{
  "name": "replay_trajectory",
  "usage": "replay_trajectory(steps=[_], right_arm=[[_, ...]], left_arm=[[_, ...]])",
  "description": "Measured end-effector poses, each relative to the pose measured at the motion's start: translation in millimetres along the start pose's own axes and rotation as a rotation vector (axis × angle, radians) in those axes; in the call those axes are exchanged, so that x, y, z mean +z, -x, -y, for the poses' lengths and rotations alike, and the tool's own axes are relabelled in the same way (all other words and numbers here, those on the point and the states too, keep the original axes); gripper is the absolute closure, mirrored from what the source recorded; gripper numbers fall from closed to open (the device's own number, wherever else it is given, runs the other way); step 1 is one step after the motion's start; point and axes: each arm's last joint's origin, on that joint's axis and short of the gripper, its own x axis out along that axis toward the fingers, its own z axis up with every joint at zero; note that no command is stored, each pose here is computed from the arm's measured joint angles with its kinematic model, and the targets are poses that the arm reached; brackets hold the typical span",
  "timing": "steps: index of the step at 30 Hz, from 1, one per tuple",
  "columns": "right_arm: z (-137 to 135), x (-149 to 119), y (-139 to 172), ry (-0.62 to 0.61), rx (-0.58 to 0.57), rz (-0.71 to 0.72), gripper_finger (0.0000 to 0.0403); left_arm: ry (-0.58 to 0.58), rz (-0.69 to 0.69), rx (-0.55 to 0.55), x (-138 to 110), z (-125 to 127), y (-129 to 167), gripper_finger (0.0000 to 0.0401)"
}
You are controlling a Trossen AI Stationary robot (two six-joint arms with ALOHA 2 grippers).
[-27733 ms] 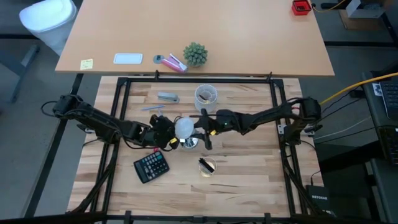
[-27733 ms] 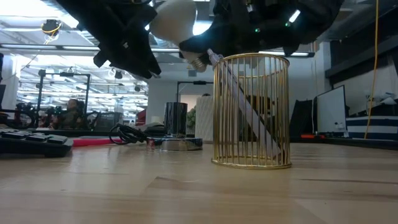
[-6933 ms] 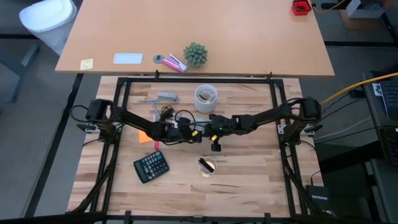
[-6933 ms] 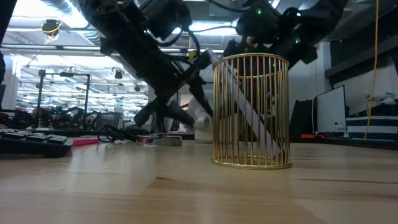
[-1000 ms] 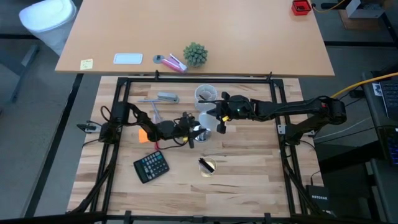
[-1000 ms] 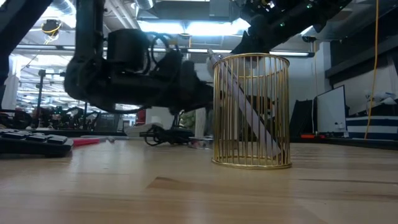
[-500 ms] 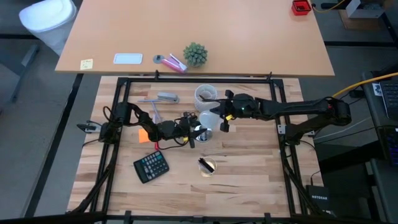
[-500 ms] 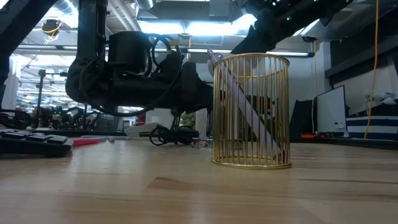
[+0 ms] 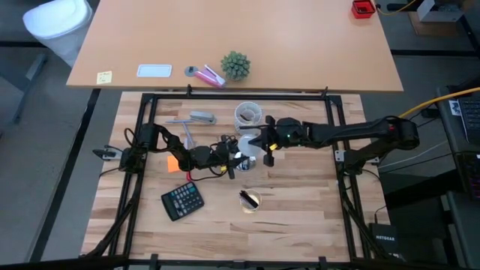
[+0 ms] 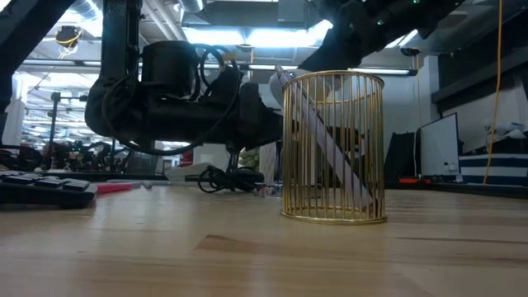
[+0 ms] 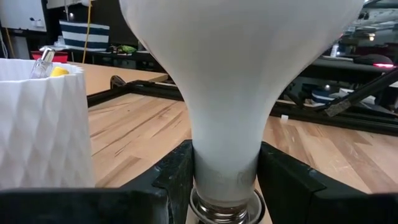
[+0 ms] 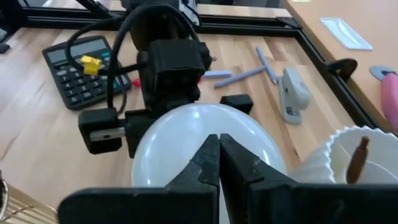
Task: Screw lightbulb
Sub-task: Insert the lightbulb into the lamp
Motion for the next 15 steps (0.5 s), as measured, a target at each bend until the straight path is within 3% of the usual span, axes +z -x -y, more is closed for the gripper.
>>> replay_trajectory(steps=[15], right_arm=[[-6.6,-5.7,-23.5,-0.018,0.035,0.031,0.0397]], left_arm=[[-0.004,-0.004,-0.006,-0.5,2.2,0.2,0.0248]])
